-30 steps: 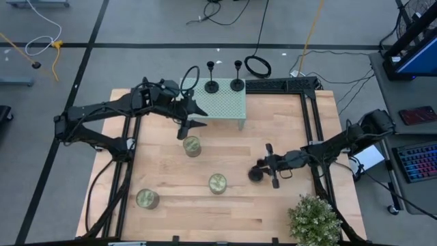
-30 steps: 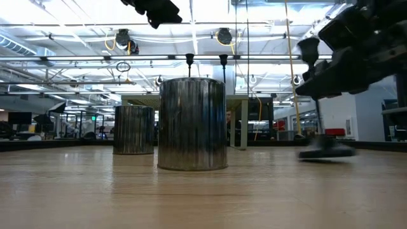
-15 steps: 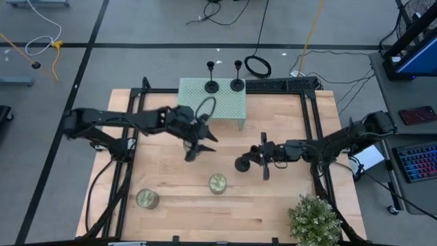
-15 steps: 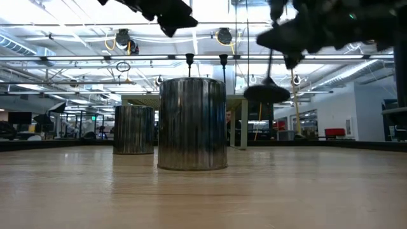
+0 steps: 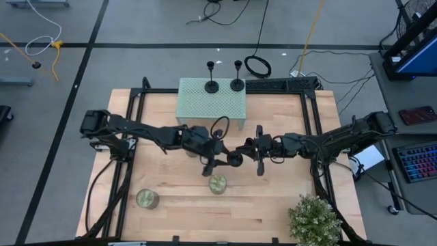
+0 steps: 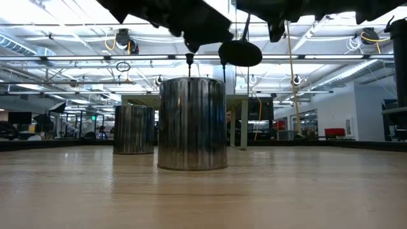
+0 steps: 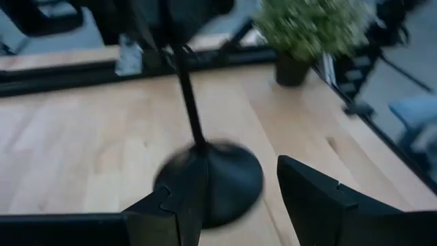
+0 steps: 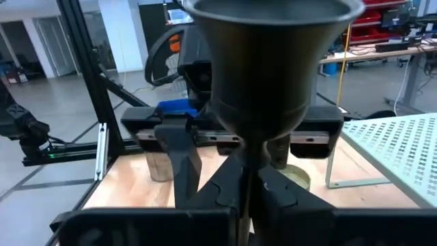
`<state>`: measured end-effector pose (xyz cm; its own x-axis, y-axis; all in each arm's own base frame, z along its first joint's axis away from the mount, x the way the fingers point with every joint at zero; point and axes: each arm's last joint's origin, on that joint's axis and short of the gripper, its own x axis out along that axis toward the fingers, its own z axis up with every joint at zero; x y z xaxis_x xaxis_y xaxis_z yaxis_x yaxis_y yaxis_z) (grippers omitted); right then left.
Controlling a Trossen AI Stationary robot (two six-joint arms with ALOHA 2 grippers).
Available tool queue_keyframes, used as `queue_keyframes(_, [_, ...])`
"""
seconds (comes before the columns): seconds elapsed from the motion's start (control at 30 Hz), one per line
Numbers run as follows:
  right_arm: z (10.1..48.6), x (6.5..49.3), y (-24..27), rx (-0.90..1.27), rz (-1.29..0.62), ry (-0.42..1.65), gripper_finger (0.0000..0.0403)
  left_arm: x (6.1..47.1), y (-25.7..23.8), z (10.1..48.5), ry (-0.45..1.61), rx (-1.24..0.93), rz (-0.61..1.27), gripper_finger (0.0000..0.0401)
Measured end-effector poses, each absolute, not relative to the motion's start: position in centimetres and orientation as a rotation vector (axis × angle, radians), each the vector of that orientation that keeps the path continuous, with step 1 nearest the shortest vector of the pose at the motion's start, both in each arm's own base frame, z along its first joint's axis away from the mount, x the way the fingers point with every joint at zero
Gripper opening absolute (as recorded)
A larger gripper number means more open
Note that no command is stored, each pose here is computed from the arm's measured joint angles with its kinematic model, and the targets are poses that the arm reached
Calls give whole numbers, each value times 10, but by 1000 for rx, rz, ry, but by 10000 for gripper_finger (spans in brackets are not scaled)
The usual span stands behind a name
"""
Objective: Pick & Place candle stick holders
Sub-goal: Put the black candlestick holder on the shelf
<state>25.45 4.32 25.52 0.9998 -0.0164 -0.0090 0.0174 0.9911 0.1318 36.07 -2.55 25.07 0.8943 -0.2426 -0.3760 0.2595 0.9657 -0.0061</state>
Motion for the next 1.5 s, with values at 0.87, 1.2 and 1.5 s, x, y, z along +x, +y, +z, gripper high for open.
queue_keyframes(0.87, [246, 255, 34, 127, -57, 96, 8, 385, -24, 240, 209, -79, -28, 181])
queue_keyframes(1.2, [248, 255, 34, 122, -57, 84, 8, 393, -22, 233, 166, -97, -22, 120])
queue_keyframes(1.5, [248, 255, 33, 91, -74, 83, 19, 396, -15, 222, 204, -109, -10, 16])
